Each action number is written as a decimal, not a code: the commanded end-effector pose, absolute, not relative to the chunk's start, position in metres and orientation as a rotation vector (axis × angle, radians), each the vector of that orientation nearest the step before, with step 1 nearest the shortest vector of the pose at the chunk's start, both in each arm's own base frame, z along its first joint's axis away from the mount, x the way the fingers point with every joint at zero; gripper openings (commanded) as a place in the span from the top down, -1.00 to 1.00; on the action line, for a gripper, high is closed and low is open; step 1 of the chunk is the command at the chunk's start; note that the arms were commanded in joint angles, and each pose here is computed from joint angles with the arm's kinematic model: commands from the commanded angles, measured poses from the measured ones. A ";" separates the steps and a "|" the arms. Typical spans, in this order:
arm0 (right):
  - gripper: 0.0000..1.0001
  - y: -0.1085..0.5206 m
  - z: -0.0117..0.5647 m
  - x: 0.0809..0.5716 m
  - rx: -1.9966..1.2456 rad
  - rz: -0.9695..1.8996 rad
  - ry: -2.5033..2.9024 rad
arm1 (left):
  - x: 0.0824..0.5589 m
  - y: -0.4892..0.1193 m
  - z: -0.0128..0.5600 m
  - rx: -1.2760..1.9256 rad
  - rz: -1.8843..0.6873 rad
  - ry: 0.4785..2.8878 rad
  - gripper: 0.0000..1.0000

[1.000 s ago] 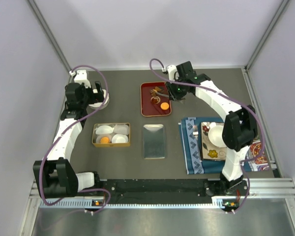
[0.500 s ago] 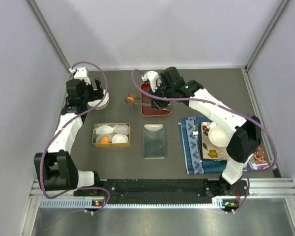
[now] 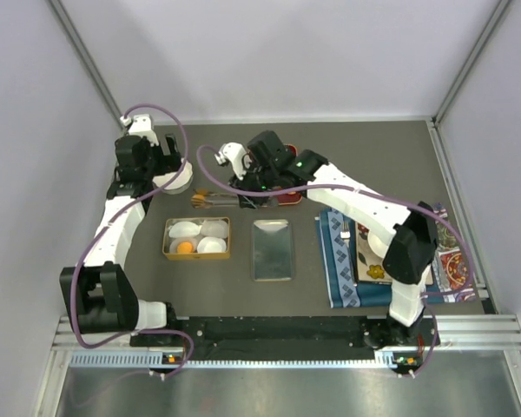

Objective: Pack the cookies

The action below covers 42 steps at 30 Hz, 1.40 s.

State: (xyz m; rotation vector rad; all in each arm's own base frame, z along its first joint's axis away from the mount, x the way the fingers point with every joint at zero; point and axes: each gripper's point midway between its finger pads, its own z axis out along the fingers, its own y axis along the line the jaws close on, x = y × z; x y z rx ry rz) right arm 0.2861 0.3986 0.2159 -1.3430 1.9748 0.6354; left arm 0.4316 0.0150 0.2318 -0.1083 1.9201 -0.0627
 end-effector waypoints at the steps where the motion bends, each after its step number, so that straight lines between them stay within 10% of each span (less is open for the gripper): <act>1: 0.55 0.432 0.229 0.275 -1.391 0.694 1.881 | 0.442 0.019 0.250 -0.126 -0.062 1.869 -0.98; 42: 0.54 0.483 0.187 0.267 -1.505 0.670 1.860 | 0.442 0.017 0.241 -0.096 -0.064 1.880 -0.98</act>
